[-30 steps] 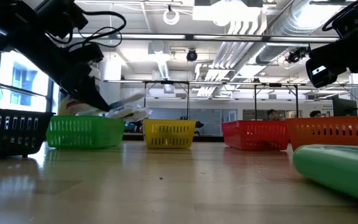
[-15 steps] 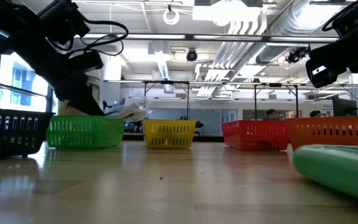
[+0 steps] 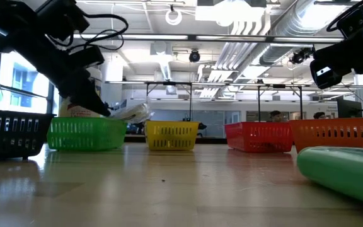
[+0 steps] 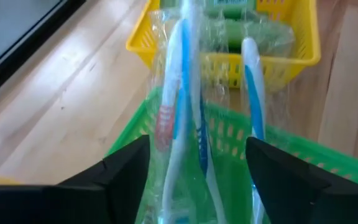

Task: Pick & Place Travel size toiletries
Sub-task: Put the blue toothbrush into green basket, then put the black comb into the red basket

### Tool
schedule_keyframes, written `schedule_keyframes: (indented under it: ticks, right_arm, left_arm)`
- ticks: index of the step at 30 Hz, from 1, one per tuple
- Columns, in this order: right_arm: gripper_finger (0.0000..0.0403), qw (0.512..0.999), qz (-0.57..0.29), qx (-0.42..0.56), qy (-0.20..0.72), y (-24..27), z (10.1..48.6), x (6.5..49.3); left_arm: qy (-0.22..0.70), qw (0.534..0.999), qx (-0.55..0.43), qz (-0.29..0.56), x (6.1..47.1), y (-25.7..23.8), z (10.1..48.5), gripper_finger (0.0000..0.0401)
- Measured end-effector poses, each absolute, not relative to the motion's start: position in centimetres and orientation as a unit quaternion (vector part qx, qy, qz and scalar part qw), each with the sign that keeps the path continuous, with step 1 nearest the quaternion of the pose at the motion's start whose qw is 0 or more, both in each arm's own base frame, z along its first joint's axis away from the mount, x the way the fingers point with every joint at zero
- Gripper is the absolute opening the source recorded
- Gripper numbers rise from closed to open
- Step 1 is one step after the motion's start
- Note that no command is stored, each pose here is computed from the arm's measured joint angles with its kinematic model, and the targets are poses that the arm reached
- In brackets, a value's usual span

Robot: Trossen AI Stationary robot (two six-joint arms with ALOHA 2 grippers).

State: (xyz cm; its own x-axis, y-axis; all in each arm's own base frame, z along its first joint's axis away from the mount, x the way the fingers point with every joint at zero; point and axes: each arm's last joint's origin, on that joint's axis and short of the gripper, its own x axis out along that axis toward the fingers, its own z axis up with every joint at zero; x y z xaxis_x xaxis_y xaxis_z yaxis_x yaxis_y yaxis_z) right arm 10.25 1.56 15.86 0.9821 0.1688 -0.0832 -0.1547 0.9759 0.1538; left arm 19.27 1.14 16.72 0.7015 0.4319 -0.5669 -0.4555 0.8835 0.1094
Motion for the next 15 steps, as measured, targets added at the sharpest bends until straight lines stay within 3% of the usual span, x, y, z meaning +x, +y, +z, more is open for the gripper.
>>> schedule_keyframes:
  ticks: [8,15]
  right_arm:
    - [0.0004,0.993,0.081,0.074,0.045,1.6,15.9,10.3]
    - [0.0004,0.993,0.081,0.077,0.044,1.6,16.0,10.3]
  left_arm:
    - [0.27,0.933,-0.043,0.235,18.8,1.1,17.9,0.0278]
    - [0.22,0.962,0.05,0.153,18.5,0.0,20.5,0.026]
